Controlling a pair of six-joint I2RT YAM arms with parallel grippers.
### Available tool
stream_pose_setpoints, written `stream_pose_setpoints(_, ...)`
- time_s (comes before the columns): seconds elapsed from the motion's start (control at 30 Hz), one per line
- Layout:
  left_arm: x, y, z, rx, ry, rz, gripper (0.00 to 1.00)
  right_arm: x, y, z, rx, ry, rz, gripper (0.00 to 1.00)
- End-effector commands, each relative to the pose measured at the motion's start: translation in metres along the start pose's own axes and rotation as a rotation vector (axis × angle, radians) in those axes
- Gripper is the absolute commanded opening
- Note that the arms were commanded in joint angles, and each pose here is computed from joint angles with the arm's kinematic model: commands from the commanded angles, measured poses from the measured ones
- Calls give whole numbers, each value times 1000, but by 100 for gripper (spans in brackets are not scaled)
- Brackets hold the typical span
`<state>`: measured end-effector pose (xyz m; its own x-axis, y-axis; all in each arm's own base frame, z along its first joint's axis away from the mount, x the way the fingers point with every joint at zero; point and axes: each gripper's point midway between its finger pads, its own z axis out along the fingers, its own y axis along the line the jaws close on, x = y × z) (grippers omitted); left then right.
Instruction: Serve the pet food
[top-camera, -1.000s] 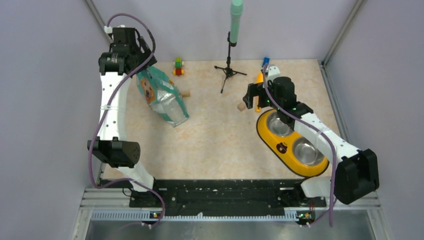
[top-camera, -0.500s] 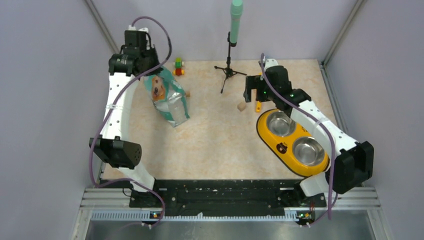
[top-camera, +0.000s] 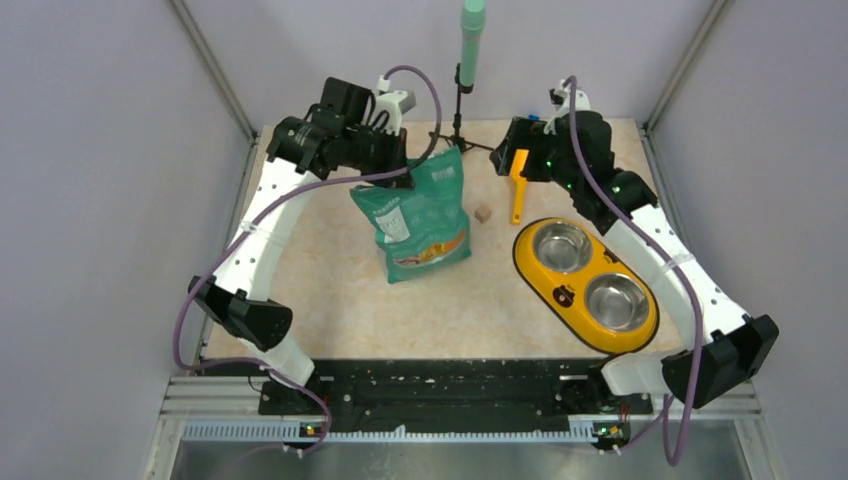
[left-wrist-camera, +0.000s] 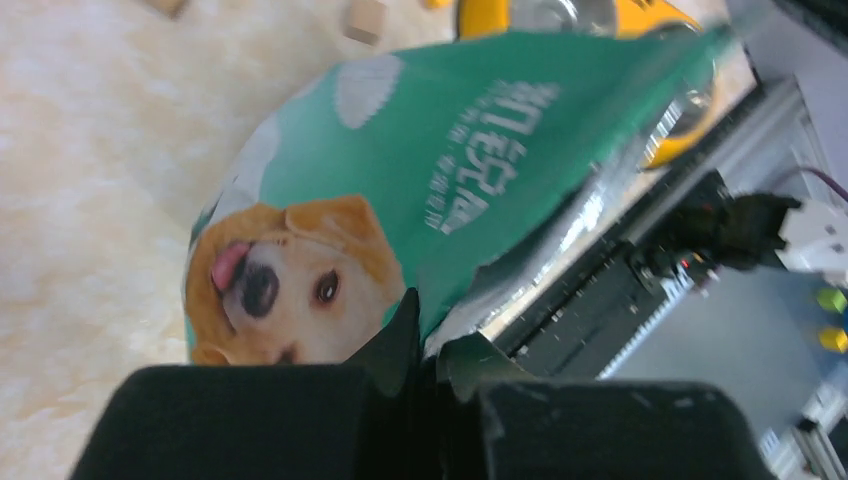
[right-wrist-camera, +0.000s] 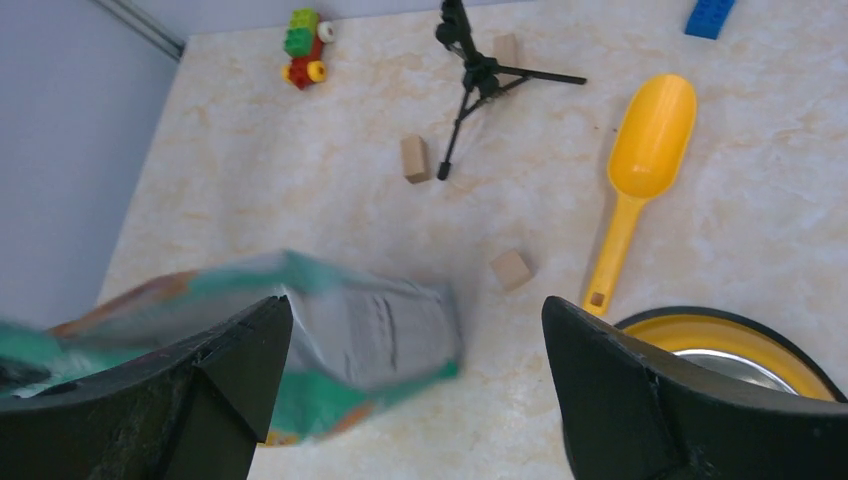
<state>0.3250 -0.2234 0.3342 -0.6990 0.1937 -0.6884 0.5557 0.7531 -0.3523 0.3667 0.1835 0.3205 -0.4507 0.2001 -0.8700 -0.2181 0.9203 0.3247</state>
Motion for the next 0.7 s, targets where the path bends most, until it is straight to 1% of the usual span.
stream_pose_setpoints(0.0,-27,-64,-32,204,-144,78,0,-16,30,-12,-98,19,98,96)
stream_pose_setpoints(0.17,-32,-65,2,159,-114,35,0,-13,47,-19,-174,46,223,87)
stream_pose_setpoints(0.27,-45,-60,9,103,-145,3,0,-14,50,-24,-183,41,274,85)
stream_pose_setpoints(0.33,-56,-47,8,19,-194,-8,0,-14,49,-27,-180,32,285,85)
stream_pose_setpoints(0.43,-73,-21,-9,-136,-281,-7,0,-9,43,-27,-155,33,281,85)
stream_pose_setpoints(0.53,-91,2,-35,-249,-373,-33,0,-6,36,-28,-123,36,269,86)
stream_pose_setpoints(0.6,-101,15,-53,-313,-440,-61,0,-5,33,-28,-110,35,266,87)
stream_pose_setpoints(0.67,-110,19,-66,-342,-500,-73,0,-5,32,-27,-105,34,267,87)
